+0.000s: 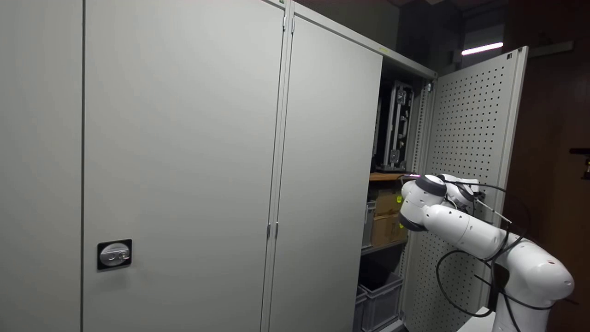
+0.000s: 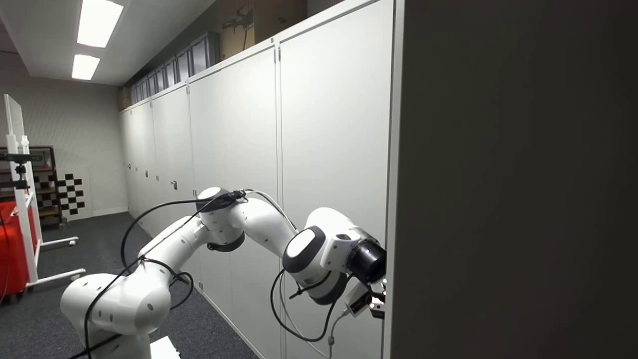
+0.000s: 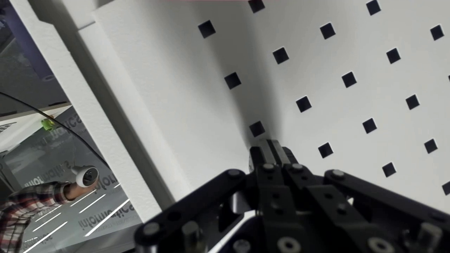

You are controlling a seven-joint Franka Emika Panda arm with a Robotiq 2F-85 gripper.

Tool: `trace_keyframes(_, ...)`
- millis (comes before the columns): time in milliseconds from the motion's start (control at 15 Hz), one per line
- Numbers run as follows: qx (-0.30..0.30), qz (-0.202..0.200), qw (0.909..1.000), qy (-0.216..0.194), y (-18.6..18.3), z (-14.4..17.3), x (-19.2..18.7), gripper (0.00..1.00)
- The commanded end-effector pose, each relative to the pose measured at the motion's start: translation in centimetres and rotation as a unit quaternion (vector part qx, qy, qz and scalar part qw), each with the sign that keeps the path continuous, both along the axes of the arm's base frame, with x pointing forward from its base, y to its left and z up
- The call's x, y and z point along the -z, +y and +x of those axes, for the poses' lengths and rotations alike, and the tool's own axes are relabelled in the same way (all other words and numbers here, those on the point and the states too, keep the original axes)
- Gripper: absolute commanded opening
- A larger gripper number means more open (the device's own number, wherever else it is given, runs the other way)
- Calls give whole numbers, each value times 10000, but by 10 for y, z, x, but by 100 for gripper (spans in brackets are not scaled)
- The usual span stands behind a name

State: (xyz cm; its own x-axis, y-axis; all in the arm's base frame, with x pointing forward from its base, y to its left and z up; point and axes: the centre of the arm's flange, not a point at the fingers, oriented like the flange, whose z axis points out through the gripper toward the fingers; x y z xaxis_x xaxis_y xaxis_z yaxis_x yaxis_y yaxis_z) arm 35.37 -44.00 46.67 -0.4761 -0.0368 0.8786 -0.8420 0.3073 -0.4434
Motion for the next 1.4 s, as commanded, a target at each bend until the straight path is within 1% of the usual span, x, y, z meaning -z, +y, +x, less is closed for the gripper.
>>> trace_keyframes(0,-25,-32,9997,-236,-66,-7,-5,0)
trace_keyframes(533,-83,-138,9989,-449,-60,-6,-14,0)
trace_keyframes(1000,8,-244,9980,-580,-77,-11,-19,0)
trace_keyframes(1333,102,-286,9974,-657,-78,-12,-20,0)
